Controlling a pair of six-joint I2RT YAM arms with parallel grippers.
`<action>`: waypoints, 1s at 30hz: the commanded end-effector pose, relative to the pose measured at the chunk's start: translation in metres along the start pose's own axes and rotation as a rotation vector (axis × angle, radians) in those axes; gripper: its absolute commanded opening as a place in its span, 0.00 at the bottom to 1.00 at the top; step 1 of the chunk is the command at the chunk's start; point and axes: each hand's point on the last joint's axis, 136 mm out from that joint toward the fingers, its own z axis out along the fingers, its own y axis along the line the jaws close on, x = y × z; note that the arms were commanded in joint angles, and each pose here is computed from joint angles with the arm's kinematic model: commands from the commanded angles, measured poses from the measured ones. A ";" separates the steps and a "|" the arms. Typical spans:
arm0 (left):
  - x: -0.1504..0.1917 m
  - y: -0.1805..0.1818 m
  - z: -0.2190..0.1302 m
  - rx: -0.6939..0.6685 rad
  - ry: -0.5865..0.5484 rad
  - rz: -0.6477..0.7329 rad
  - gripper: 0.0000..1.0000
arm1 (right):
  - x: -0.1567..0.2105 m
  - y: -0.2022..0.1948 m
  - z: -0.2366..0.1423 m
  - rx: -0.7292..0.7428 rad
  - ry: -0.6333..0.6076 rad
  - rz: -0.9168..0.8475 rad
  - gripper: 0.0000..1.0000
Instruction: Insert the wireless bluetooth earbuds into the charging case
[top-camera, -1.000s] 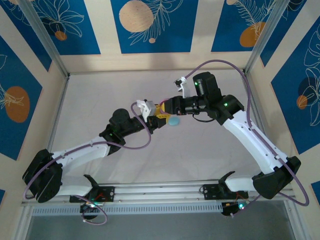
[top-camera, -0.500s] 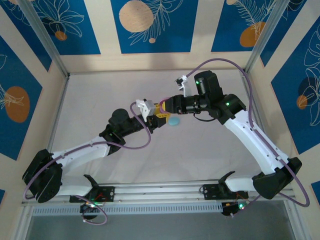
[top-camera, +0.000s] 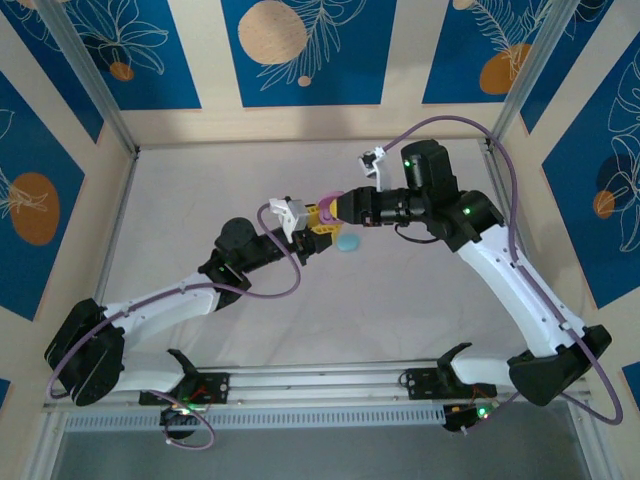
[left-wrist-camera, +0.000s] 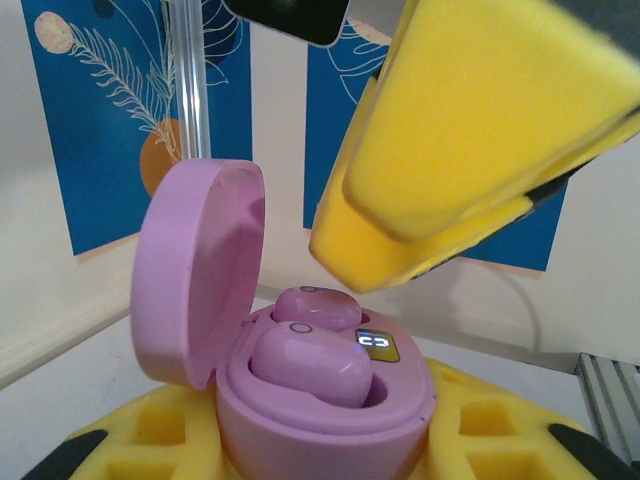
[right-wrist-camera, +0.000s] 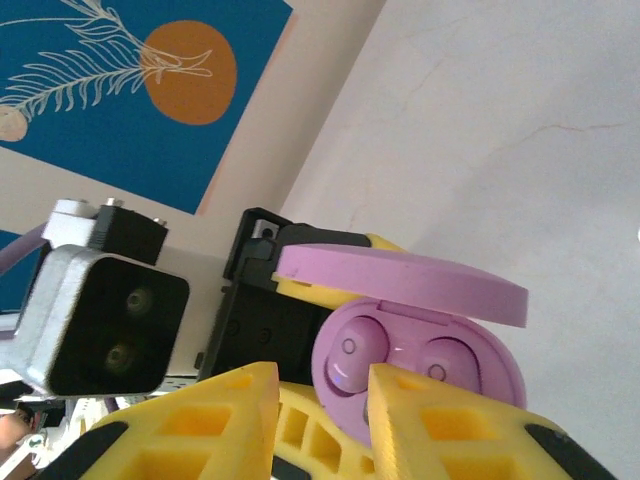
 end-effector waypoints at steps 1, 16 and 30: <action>-0.018 -0.009 -0.001 0.023 -0.062 0.020 0.29 | 0.000 0.015 -0.010 -0.065 -0.017 -0.029 0.31; -0.017 -0.025 -0.001 0.113 -0.021 0.041 0.29 | -0.024 -0.038 -0.054 0.040 -0.213 0.161 0.39; -0.014 -0.038 0.005 0.191 0.018 0.035 0.29 | -0.025 -0.044 -0.008 0.013 0.041 0.229 0.49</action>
